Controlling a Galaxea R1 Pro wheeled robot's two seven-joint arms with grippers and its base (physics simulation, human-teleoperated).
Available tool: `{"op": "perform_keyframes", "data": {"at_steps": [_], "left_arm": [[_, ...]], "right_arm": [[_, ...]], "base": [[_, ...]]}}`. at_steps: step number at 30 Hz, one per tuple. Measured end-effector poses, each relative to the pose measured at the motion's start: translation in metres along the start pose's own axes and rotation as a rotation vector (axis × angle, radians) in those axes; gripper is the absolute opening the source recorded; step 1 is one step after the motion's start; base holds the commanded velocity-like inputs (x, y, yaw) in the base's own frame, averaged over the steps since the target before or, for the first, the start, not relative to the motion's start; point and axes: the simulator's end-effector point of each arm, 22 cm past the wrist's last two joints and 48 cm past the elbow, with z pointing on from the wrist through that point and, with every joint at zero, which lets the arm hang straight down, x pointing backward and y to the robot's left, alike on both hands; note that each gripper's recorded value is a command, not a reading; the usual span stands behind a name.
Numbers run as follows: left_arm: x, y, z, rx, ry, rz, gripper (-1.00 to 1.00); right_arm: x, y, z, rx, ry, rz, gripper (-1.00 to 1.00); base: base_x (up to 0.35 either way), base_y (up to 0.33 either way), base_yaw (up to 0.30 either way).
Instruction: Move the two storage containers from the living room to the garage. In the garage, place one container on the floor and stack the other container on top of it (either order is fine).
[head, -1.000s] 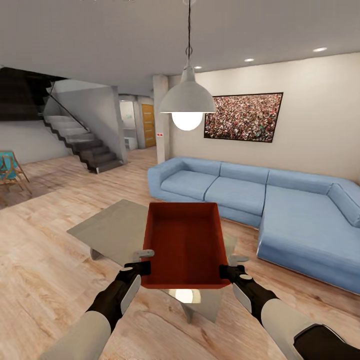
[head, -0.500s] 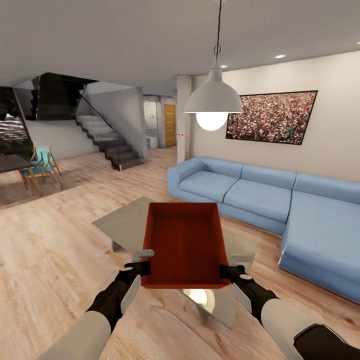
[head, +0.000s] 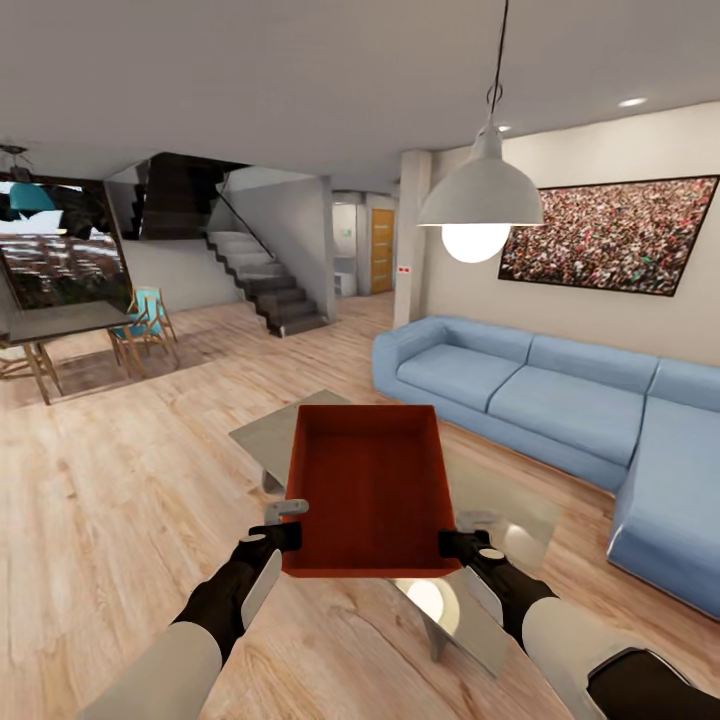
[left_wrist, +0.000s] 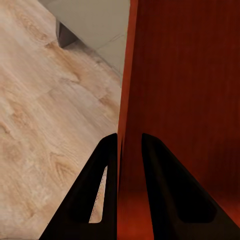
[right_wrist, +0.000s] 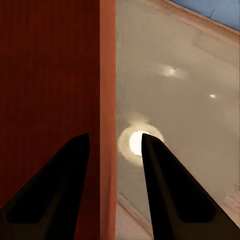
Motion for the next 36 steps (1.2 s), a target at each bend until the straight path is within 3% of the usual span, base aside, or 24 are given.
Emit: {"op": "perform_keyframes", "data": {"at_steps": [36], "left_arm": [[-0.0002,0.0,-0.0001,0.0,0.0,0.0,-1.0]], "right_arm": [[-0.0001,0.0,0.0,0.0,0.0,0.0,-1.0]], "base": [[0.0,0.0,0.281]]}}
